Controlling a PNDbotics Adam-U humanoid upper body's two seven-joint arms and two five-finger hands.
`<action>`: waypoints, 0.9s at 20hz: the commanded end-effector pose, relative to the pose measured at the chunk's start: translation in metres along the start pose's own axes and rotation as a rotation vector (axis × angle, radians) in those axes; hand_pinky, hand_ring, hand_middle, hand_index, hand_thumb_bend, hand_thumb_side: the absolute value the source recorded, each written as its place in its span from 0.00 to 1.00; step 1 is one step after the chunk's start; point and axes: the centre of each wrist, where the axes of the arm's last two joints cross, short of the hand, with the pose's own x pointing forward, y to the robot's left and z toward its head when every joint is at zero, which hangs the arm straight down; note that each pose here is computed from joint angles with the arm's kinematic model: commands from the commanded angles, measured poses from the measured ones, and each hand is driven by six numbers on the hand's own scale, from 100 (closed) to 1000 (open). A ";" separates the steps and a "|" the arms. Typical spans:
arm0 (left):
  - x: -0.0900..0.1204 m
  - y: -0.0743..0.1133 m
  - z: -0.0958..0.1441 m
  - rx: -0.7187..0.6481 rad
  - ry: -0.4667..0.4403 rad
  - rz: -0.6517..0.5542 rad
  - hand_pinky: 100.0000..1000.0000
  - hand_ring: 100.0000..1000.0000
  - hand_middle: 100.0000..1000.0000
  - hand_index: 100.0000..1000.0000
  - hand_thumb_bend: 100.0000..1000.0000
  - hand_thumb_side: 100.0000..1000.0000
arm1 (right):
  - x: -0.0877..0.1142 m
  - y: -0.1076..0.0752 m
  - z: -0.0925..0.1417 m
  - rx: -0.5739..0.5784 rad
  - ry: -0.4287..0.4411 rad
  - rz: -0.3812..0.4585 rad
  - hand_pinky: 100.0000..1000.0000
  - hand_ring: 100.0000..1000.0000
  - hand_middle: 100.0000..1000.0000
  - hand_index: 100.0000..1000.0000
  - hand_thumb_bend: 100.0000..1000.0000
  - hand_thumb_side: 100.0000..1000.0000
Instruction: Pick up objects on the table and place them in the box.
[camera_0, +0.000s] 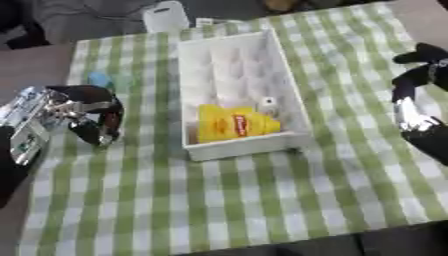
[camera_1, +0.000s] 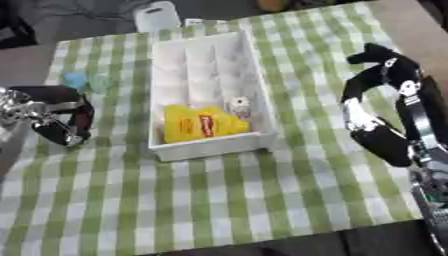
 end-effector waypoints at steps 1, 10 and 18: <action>-0.012 0.016 0.014 -0.004 0.024 -0.038 0.70 0.53 0.25 0.35 0.19 0.01 | 0.004 -0.009 -0.003 0.000 -0.024 0.023 0.51 0.57 0.70 0.93 0.00 0.47; -0.013 0.035 0.019 -0.013 0.014 -0.090 0.71 0.53 0.24 0.34 0.21 0.01 | 0.003 -0.009 -0.002 0.004 -0.021 0.022 0.51 0.57 0.70 0.93 0.00 0.47; -0.010 0.041 0.017 -0.014 0.013 -0.118 0.66 0.35 0.18 0.29 0.21 0.02 | 0.003 -0.009 -0.002 0.006 -0.021 0.021 0.51 0.57 0.70 0.93 0.00 0.47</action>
